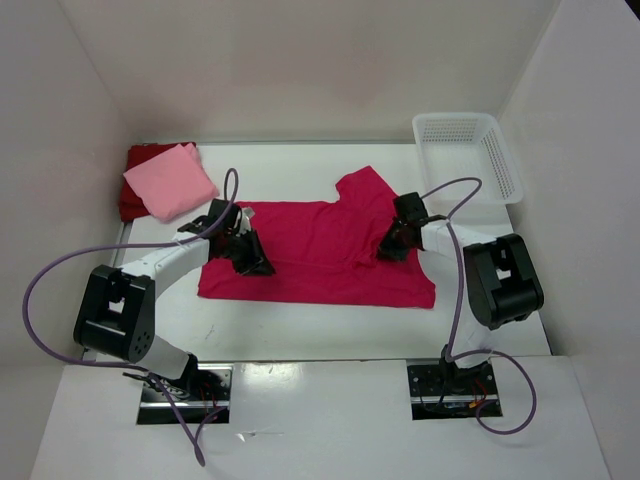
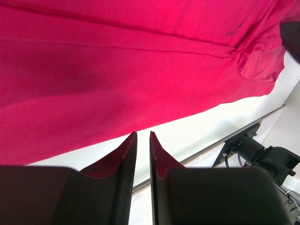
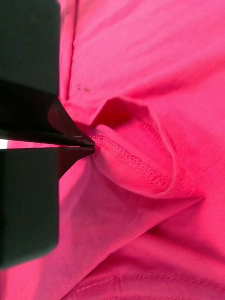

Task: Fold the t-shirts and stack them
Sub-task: Fold the flattened tshirt in 1/3 of the way

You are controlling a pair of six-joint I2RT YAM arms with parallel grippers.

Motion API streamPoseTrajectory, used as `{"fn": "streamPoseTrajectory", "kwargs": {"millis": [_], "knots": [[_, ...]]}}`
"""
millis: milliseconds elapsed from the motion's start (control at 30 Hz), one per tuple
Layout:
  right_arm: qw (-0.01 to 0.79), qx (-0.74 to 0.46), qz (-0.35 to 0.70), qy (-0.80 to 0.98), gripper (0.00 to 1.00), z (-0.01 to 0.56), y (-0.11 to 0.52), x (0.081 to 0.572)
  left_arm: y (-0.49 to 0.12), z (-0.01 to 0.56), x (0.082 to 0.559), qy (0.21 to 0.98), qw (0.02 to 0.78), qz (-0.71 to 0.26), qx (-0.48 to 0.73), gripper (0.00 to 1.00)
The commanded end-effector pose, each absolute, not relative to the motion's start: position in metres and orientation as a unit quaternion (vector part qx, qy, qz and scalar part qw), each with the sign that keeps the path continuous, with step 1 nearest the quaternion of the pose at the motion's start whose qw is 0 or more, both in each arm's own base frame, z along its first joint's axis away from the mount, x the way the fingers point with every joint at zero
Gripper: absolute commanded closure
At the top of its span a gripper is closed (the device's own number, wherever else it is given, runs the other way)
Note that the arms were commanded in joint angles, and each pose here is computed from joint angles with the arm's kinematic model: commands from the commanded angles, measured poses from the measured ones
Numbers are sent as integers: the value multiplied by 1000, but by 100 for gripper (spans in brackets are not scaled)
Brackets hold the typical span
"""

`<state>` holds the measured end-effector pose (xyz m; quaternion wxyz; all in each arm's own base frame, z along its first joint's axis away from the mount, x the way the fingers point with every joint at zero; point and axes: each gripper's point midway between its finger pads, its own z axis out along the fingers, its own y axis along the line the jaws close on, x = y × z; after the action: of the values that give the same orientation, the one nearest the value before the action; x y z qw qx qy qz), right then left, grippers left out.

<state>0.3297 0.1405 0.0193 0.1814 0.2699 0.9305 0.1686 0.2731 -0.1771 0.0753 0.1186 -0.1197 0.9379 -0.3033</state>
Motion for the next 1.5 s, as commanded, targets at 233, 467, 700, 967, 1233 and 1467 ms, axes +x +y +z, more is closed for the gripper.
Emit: {"fn": "streamPoseTrajectory", "kwargs": {"millis": [233, 467, 700, 967, 1233, 1467], "knots": [[219, 252, 197, 922, 99, 54, 157, 373, -176, 84, 272, 933, 127, -317, -111, 77], [200, 245, 258, 913, 99, 58, 189, 409, -176, 84, 272, 933, 127, -317, -111, 77], [213, 233, 264, 912, 59, 73, 189, 411, -174, 84, 271, 933, 122, -319, -115, 77], [247, 234, 222, 914, 87, 88, 158, 365, -168, 81, 271, 936, 128, -309, -107, 77], [192, 273, 145, 931, 95, 27, 119, 291, -138, 59, 278, 933, 109, -300, -168, 77], [171, 282, 108, 938, 95, 11, 108, 268, -109, 8, 241, 919, 25, -278, -280, 77]]}}
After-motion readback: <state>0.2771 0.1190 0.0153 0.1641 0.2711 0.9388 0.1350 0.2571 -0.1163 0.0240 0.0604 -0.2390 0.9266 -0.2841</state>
